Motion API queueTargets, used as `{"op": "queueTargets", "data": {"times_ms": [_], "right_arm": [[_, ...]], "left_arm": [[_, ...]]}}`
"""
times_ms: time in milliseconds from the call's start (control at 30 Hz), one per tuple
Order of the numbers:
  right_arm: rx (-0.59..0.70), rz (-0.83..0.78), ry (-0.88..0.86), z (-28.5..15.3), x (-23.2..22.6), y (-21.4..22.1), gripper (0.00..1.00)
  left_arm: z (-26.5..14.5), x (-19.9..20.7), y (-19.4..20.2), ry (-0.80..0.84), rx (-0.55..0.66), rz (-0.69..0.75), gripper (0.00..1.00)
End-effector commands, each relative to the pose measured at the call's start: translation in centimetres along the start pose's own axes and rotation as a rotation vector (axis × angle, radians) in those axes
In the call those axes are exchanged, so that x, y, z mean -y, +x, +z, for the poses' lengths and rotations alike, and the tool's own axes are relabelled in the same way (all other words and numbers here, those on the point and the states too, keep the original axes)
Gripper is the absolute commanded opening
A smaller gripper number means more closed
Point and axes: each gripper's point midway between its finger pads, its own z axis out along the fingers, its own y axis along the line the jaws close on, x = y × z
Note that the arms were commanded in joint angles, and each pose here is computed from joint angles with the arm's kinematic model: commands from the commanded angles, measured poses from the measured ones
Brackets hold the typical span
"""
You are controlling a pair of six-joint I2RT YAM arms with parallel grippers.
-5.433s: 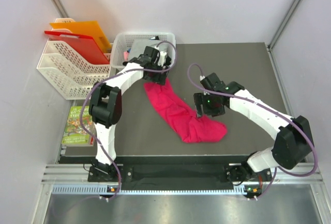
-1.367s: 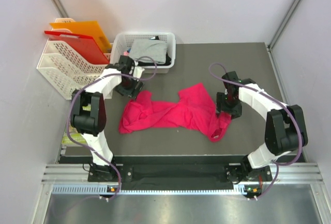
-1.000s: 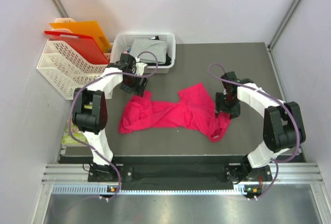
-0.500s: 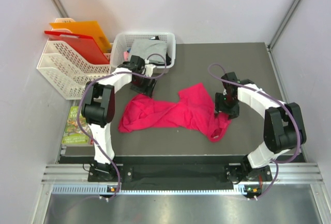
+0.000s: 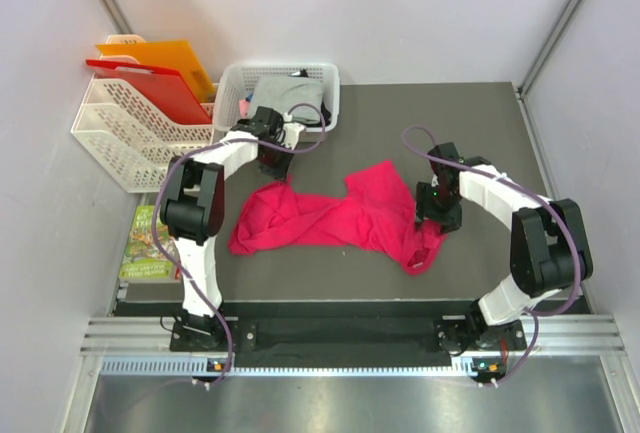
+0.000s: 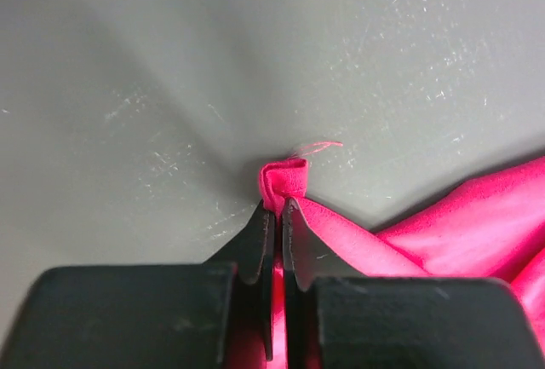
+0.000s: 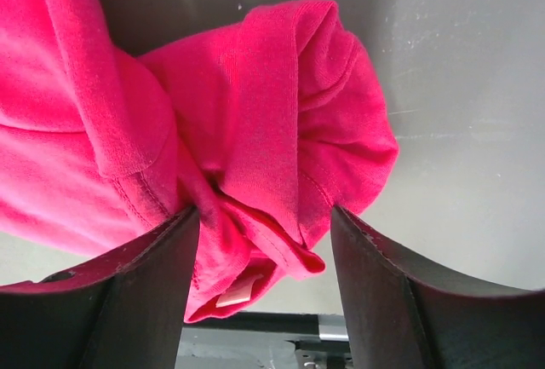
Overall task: Fold and stack the t-shirts
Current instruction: Flatten out the tshirt
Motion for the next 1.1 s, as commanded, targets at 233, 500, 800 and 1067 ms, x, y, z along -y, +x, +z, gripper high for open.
{"op": "queueTargets", "data": {"times_ms": [233, 500, 800, 1067], "right_arm": [[0.100, -0.019, -0.068, -2.2, -2.0, -3.9, 0.04], [0.258, -0.076, -0.154, -10.0, -4.4, -6.3, 0.00], [0.435, -0.123, -0.222, -18.9, -4.8, -5.4, 0.00], [0.677, -0.111, -0.243, -27.6, -6.0, -11.3, 0.00]], "left_arm": [[-5.3, -1.0, -2.5, -0.079, 0.083, 0.042, 0.00], [-14.8, -3.5, -4.8, -0.187, 0.230, 0.031, 0.00], [-24.8, -4.4, -6.3, -0.343, 0.411, 0.053, 0.00], [-30.0, -4.9, -11.7, -0.391, 0.567, 0.062, 0.00]]}}
